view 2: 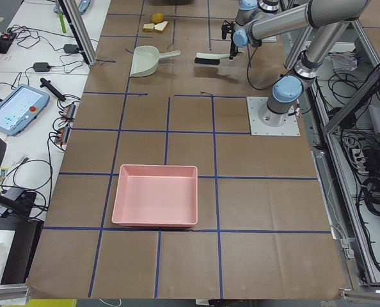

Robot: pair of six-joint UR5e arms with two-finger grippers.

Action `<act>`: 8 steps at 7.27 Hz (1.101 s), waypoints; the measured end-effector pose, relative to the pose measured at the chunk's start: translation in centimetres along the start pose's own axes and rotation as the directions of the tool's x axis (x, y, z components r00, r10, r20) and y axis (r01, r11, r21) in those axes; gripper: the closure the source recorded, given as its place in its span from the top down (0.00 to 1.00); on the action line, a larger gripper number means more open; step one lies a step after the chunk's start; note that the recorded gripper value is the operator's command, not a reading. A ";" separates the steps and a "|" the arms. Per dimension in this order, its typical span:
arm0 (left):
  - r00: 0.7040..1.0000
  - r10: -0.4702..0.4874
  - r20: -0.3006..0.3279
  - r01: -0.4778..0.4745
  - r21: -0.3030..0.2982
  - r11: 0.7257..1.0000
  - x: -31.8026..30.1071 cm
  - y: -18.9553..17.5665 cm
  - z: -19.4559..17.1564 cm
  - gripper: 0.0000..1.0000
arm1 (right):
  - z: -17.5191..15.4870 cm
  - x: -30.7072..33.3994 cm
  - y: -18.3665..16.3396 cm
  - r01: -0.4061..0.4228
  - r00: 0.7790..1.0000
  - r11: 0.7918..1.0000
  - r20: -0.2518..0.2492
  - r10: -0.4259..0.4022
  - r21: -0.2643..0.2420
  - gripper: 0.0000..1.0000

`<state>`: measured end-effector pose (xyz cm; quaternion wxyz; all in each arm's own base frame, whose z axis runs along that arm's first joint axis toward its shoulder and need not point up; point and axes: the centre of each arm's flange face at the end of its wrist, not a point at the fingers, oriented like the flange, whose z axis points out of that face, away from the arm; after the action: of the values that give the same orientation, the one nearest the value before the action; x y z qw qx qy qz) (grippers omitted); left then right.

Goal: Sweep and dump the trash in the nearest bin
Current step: 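Lift the brush with the left gripper while the right gripper reaches for the dustpan handle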

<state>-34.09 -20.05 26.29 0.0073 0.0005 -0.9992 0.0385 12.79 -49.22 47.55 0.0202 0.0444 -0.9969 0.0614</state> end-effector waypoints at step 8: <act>0.998 -0.018 0.056 0.023 -0.082 0.996 -3.4 -10.7 -8.0 0.09 | 0.1 0.0 0.0 -0.014 1.000 1.000 0.001 0.014 0.001 1.00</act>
<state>-30.54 -30.08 35.02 -0.0201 0.0116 -0.9997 -0.0028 12.81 -49.24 47.48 0.0191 0.0376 -0.9972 0.0619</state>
